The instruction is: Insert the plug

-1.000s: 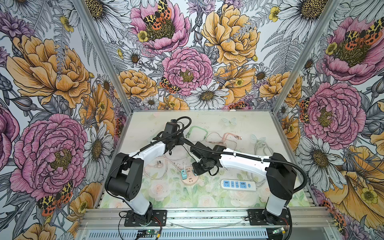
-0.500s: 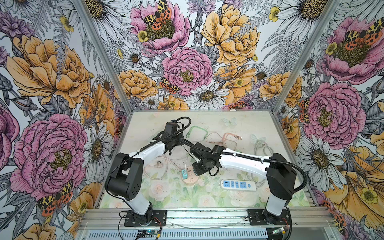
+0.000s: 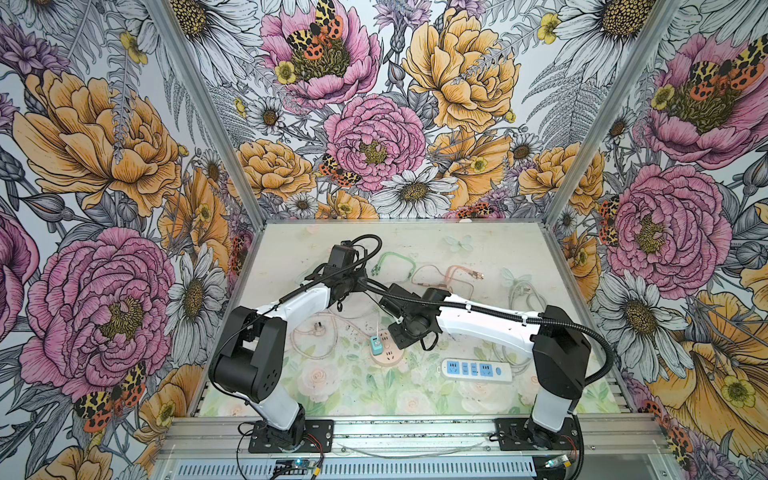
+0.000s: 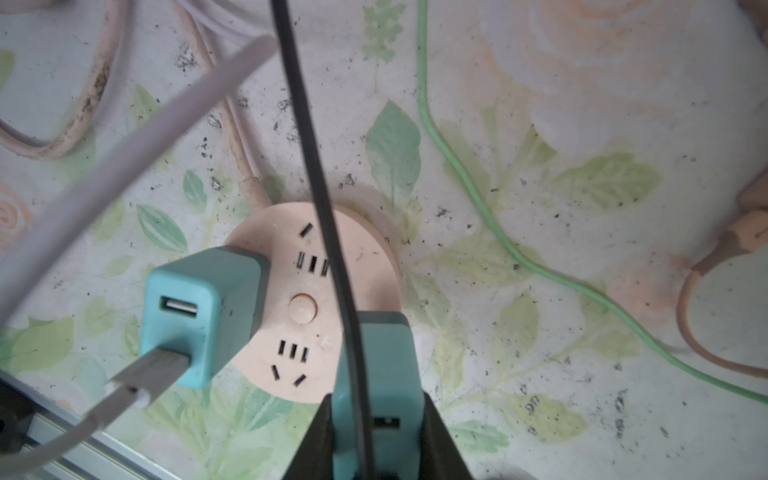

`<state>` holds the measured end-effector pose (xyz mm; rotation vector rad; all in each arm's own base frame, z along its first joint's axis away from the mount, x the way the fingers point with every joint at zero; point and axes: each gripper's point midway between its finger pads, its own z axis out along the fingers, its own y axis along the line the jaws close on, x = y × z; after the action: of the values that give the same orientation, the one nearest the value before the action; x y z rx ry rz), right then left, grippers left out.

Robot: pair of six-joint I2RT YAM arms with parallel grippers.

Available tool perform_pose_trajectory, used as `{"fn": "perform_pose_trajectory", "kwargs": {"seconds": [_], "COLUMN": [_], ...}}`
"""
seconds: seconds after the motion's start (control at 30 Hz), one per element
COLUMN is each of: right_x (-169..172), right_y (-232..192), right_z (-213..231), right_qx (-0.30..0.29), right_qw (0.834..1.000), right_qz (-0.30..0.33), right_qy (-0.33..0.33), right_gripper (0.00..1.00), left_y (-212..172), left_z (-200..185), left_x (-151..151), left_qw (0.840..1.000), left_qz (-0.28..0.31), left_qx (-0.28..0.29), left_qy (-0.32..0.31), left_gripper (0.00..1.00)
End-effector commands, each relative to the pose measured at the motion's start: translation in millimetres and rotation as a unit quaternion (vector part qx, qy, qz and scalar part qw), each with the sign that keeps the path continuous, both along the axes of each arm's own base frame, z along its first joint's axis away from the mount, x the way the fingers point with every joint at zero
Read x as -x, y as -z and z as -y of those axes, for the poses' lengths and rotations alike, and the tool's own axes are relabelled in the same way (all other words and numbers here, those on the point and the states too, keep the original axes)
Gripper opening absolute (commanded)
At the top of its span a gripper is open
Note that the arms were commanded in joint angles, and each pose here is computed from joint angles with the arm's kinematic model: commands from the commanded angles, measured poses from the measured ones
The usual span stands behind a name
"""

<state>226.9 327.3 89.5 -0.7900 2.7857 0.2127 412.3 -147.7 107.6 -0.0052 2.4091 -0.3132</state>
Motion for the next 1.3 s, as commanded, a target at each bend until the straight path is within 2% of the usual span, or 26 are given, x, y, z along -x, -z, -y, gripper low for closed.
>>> {"fn": "perform_pose_trajectory", "kwargs": {"seconds": [0.0,0.17,0.37,0.63,1.27], "right_x": [-0.1,0.0,-1.1,16.7,-1.8], "right_y": [2.9,7.0,-7.6,-2.9,5.2], "right_z": [7.8,2.2,-8.0,-18.6,-0.7], "right_qx": [0.032,0.030,0.004,-0.034,0.000], "right_qw": [0.999,1.000,1.000,0.998,1.000], "right_qz": [0.000,-0.008,-0.001,-0.045,-0.016], "right_qy": [-0.005,-0.005,-0.011,-0.026,0.003], "right_gripper": [0.00,0.00,0.00,0.00,0.00], "left_y": [-12.6,-14.4,-16.6,-16.1,-17.7], "left_z": [-10.0,-11.2,-12.2,-11.6,-12.0], "left_x": [-4.3,-3.1,-3.0,-3.0,0.1], "left_qw": [1.000,1.000,1.000,1.000,1.000], "left_qz": [0.018,0.018,0.019,0.018,0.018], "left_qx": [-0.003,-0.003,-0.005,-0.001,-0.001], "left_qy": [-0.018,-0.019,-0.020,-0.022,-0.017], "left_gripper": [0.00,0.00,0.00,0.00,0.05]}}
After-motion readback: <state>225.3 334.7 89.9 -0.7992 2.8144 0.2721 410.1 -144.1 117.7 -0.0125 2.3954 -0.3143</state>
